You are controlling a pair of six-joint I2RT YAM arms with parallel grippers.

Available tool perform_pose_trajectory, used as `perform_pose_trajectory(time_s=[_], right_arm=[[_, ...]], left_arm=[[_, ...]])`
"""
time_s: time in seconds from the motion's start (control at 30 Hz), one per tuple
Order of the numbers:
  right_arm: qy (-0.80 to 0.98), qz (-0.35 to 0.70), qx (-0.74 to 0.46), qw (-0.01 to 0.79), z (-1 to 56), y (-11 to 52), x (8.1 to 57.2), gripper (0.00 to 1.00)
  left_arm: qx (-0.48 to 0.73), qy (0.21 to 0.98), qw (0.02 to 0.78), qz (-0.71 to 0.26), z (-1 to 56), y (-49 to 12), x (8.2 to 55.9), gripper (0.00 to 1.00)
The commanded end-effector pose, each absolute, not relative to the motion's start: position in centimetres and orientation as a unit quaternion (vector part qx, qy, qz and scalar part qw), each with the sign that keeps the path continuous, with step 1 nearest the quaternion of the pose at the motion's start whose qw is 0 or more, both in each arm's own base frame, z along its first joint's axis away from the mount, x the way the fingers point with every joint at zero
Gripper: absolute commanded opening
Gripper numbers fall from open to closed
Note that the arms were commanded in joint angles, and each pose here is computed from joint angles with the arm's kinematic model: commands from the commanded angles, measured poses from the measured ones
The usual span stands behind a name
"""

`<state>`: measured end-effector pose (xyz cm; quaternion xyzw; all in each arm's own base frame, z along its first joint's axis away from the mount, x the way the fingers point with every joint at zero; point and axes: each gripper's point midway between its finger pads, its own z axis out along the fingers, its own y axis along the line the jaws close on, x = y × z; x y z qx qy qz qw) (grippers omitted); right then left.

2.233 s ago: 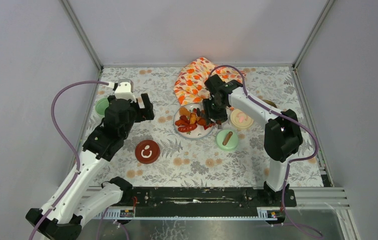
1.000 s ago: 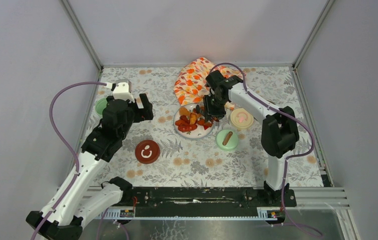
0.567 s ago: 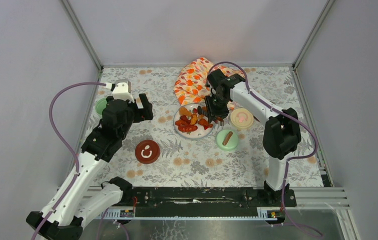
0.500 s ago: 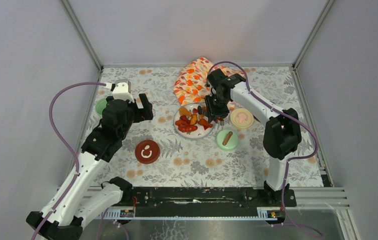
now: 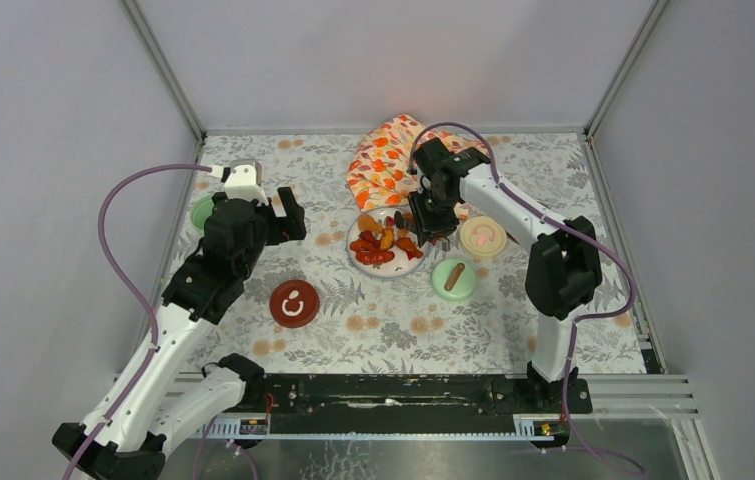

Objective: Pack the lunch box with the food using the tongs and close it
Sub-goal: Pick up the fake food from the plate.

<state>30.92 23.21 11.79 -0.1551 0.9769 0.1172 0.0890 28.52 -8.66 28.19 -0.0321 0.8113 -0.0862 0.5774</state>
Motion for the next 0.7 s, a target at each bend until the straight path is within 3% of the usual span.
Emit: perform_pose_trajectory(time_s=[0.0,0.4,0.67], right_arm=[[0.973,0.101,-0.179,0.110,12.5,23.6,32.0,0.16],[0.969,0.093,-0.199,0.111,13.1,24.4,32.0,0.23],[0.966,0.082,-0.211,0.123,14.0,23.8,31.4,0.41]], left_arm=[[-0.039,0.795,0.597,-0.096,29.2,-8.6,29.0,0.98],[-0.042,0.794,0.599,-0.093,29.3,-8.4,28.9,0.98],[-0.041,0.793,0.600,-0.097,29.5,-8.5,28.8,0.98]])
